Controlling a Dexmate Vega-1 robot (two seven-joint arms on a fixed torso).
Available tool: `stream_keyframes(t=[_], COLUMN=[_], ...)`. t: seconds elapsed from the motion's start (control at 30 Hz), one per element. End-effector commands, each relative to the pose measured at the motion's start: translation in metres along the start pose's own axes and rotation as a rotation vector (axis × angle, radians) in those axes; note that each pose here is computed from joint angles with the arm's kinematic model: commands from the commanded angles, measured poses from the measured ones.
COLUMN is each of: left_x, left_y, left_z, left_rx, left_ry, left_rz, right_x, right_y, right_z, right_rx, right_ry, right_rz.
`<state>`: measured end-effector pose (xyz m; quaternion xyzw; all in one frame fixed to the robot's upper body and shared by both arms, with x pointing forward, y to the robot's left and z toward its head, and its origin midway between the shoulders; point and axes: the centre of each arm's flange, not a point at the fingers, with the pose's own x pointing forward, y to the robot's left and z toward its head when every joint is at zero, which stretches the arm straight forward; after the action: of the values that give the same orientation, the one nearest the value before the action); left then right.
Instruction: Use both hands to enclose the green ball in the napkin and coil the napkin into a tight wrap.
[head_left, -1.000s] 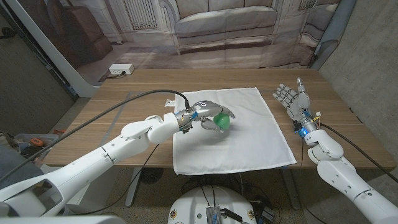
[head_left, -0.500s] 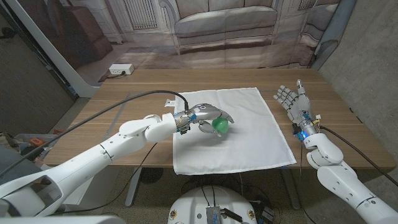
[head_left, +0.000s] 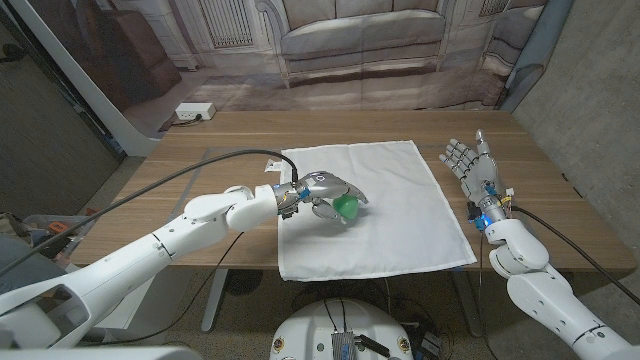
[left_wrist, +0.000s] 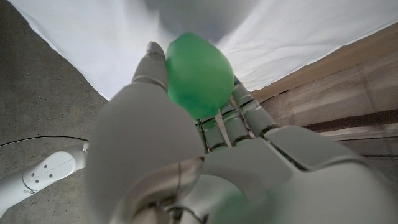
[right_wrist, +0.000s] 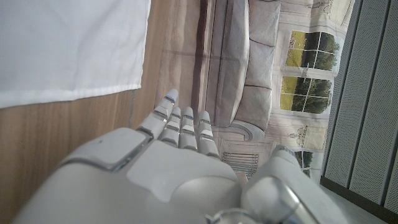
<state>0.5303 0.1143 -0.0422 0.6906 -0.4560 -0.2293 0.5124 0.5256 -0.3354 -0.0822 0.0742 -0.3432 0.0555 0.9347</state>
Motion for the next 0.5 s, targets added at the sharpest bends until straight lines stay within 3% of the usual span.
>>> stream_keyframes(t=[0.03, 0.2, 0.5], left_x=[0.006, 0.013, 0.019], left_y=[-0.010, -0.021, -0.027], left_z=[0.000, -0.002, 0.003], left_rx=[-0.004, -0.032, -0.002], left_ry=[-0.037, -0.046, -0.052], left_rz=[0.003, 0.000, 0.019], right_x=[-0.014, -0.021, -0.025], right_y=[0.008, 0.008, 0.008], right_z=[0.001, 0.003, 0.001], right_rx=[-0.006, -0.017, -0.018], right_ry=[-0.002, -0.005, 0.005], right_rz=[-0.024, -0.033, -0.034])
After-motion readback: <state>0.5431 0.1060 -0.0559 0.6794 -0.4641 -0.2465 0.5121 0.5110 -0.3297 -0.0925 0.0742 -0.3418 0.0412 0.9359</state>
